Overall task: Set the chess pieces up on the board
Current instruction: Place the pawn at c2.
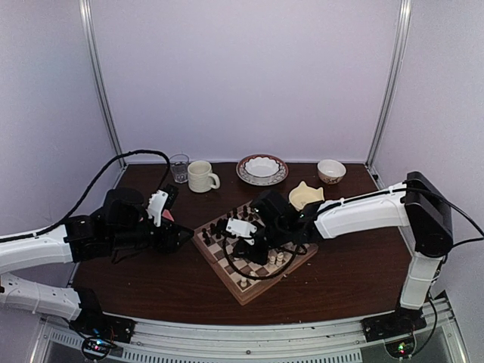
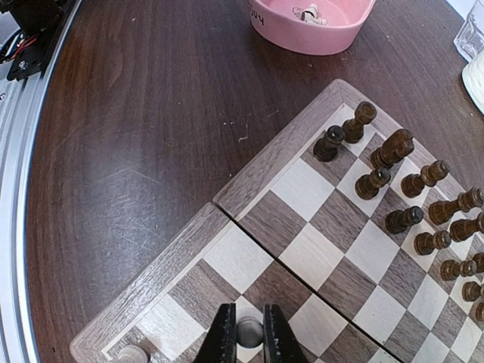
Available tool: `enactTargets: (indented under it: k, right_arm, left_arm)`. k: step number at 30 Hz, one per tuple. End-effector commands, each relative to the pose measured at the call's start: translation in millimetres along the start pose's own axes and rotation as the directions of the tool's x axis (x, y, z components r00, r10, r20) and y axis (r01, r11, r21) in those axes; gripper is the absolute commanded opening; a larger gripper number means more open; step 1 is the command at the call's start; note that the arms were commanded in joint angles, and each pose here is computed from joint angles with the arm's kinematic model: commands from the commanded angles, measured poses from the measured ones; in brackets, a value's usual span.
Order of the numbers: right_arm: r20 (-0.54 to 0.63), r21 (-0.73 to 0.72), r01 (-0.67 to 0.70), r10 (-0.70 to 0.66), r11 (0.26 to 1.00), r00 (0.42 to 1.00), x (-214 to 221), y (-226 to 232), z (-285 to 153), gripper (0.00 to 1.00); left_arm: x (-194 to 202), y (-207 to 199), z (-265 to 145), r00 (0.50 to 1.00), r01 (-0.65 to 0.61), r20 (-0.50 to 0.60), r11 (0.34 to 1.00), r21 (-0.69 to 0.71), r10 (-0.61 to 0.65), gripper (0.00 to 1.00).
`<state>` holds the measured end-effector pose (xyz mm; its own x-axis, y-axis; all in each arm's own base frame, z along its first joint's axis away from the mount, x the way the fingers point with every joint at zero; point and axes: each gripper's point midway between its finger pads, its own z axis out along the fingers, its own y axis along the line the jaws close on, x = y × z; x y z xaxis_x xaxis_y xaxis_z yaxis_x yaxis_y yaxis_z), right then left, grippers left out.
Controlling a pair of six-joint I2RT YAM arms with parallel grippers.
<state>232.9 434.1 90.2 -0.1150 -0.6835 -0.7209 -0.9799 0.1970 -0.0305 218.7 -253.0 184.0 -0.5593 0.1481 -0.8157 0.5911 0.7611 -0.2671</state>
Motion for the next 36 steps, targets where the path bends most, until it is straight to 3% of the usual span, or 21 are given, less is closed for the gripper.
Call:
enactTargets:
  k: [1,36]
  right_arm:
    - [-0.014,-0.001,0.012,-0.012,1.0,1.0,7,3,-11,0.1]
    - [-0.117,0.08,0.024,-0.014,0.996,0.993,43,-2,-28,0.12]
  left_arm:
    - [-19,-2,-5,0.999,-0.007,0.048,1.0,-0.004,0.007,0.48]
    - [-18,1,-9,0.999,-0.004,0.048,1.0,-0.019,0.005,0.48]
